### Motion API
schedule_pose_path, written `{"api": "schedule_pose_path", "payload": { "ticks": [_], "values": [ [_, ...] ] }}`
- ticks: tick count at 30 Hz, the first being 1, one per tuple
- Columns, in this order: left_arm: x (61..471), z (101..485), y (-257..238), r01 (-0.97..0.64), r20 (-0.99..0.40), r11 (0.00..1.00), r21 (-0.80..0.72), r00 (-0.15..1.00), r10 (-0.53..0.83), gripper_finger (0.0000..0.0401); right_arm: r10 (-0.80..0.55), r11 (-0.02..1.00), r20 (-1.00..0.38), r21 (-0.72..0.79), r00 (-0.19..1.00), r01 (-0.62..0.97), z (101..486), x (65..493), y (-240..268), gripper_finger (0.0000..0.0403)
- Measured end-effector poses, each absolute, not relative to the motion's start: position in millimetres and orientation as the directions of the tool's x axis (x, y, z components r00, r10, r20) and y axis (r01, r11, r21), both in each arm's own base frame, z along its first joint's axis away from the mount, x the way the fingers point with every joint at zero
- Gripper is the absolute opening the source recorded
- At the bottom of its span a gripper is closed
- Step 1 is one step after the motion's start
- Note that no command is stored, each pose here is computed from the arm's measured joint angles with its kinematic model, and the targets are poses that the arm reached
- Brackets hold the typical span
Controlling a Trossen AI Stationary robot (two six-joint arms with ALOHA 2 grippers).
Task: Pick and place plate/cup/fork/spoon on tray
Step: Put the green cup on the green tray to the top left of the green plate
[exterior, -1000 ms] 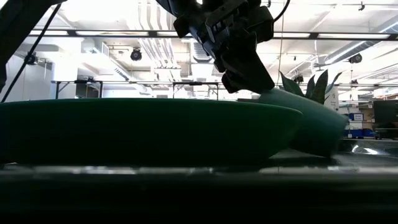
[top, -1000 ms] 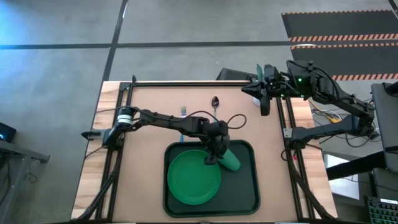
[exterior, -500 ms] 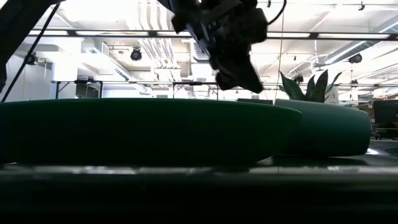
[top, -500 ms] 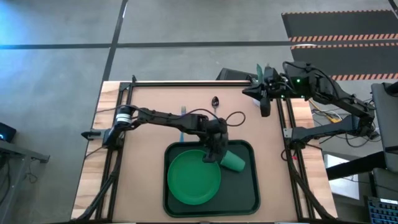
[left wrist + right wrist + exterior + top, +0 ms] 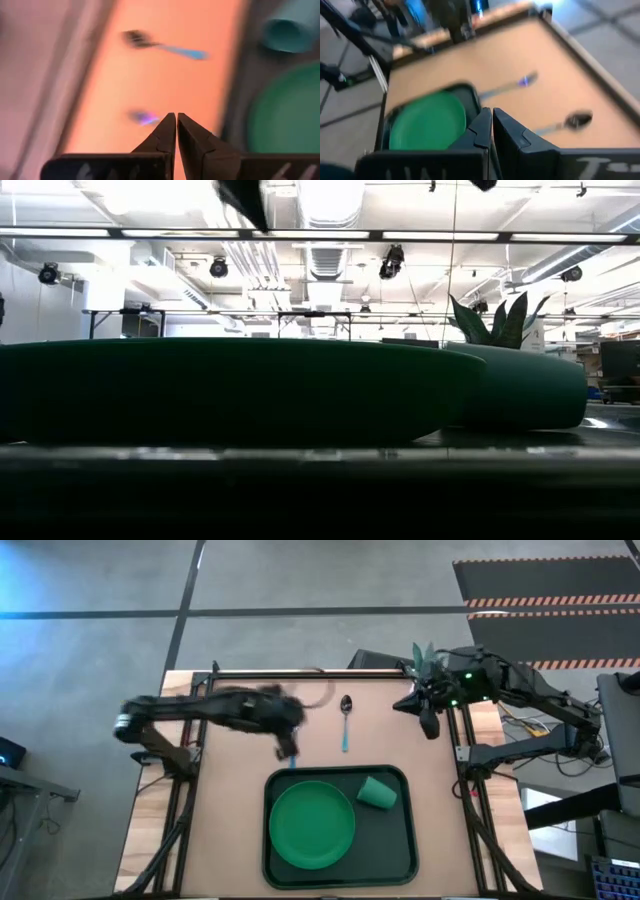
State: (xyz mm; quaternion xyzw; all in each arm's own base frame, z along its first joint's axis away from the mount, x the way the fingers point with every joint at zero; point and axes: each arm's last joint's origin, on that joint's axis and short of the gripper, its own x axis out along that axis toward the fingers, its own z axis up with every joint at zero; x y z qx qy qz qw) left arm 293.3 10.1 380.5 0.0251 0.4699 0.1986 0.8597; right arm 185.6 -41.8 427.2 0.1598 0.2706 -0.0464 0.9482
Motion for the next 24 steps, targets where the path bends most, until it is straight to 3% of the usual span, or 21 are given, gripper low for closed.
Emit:
{"api": "schedule_pose_path", "payload": {
  "ticks": [5, 10, 15, 19, 24],
  "values": [
    [215.7, 420.6, 13.6, -0.603, -0.692, 0.750, 0.273, 0.418, 0.588, 0.0000, 0.065, 0.924, -0.686, 0.316, 0.725, 0.215, 403.0, 204.6, -38.2, 0.0008],
    [167.9, 443.3, 15.6, -0.685, -0.623, 0.705, 0.183, 0.474, 0.622, 0.0000, 0.234, 0.893, -0.786, 0.406, 0.573, 0.192, 373.0, 234.5, -37.2, 0.0008],
    [155.9, 447.4, 15.6, -0.686, -0.607, 0.709, 0.165, 0.496, 0.621, 0.0000, 0.351, 0.865, -0.898, 0.419, 0.265, 0.275, 337.0, 259.2, -40.3, 0.0008],
    [157.4, 441.8, 15.6, -0.672, -0.618, 0.715, 0.193, 0.483, 0.621, 0.0000, 0.381, 0.896, -0.924, 0.380, 0.043, 0.230, 317.4, 287.7, -42.6, 0.0008],
    [163.8, 425.2, 15.2, -0.653, -0.653, 0.722, 0.230, 0.446, 0.612, 0.0000, 0.388, 0.917, -0.921, 0.390, 0.047, 0.082, 316.2, 331.7, -49.2, 0.0008]
  ]
}}
